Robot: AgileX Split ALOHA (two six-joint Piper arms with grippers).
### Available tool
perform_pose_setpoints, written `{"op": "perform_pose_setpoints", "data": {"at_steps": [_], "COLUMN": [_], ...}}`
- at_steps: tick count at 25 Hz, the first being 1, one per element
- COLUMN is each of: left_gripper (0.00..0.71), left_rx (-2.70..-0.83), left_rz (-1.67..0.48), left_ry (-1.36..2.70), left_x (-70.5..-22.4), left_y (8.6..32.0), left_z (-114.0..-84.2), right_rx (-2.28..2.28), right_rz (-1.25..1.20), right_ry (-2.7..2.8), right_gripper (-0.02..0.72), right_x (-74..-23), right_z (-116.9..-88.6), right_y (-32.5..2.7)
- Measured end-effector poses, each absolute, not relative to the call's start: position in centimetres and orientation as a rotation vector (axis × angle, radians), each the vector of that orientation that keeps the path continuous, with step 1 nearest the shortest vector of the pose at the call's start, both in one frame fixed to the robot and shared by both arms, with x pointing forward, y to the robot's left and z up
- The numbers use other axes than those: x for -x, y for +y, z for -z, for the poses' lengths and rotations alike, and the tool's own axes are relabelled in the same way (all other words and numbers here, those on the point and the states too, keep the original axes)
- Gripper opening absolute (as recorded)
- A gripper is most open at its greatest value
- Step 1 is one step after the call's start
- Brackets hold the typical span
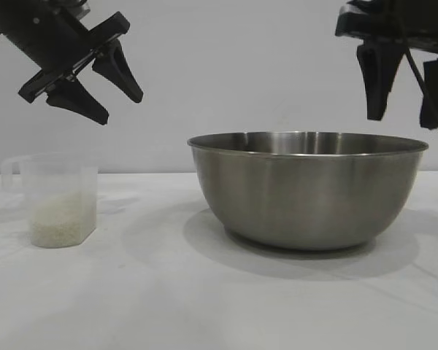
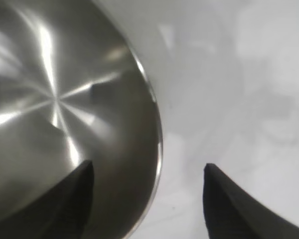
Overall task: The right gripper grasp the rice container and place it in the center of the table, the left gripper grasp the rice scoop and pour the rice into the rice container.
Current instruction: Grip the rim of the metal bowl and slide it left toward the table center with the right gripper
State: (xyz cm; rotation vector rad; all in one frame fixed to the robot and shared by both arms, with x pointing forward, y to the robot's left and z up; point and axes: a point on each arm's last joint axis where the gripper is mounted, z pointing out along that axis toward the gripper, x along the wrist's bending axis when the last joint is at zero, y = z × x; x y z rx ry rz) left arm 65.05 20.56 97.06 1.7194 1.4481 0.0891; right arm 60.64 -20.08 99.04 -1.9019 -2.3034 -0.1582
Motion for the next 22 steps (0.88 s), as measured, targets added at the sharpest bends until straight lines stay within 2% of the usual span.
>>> {"op": "perform_pose_setpoints", "data": {"at_steps": [8,9,11,12,14,15,16,20,22], "left_gripper": [0.443,0.443,0.443,0.443,0.443,0.443,0.443,0.443,0.443], "left_rx": [-1.72,-1.72,-1.721,-1.721,-1.721,-1.721,-1.721,-1.721,-1.721], "left_rz": [-0.087,-0.087,-0.088,-0.088,-0.088,-0.088,-0.088,-0.088,-0.088], "left_ry": [1.447,1.447,1.446,1.446,1.446,1.446,1.446,1.446,1.446], "left_x": [-65.0,-65.0,-65.0,-65.0,-65.0,-65.0,-65.0,-65.0,-65.0], "left_y": [20.6,20.6,20.6,20.6,20.6,20.6,20.6,20.6,20.6], "left_z": [-97.1,-97.1,-97.1,-97.1,-97.1,-97.1,-97.1,-97.1,-97.1], "right_rx": [1.898,1.902,1.906,1.909,1.913,1.914,1.916,1.898,1.896], "right_rz": [0.14,0.141,0.134,0.133,0.125,0.115,0.113,0.114,0.122], "right_ry": [-2.266,-2.265,-2.26,-2.259,-2.253,-2.249,-2.247,-2.256,-2.257], "right_gripper": [0.449,0.4,0.398,0.345,0.339,0.279,0.279,0.098,0.037], "right_x": [-60.9,-61.1,-61.4,-61.6,-61.9,-62.0,-62.1,-62.3,-62.4], "right_z": [-97.0,-96.6,-95.6,-95.2,-94.2,-93.5,-93.1,-92.3,-92.3], "right_y": [-19.9,-19.8,-19.8,-19.7,-19.7,-19.7,-19.6,-19.6,-19.5]}}
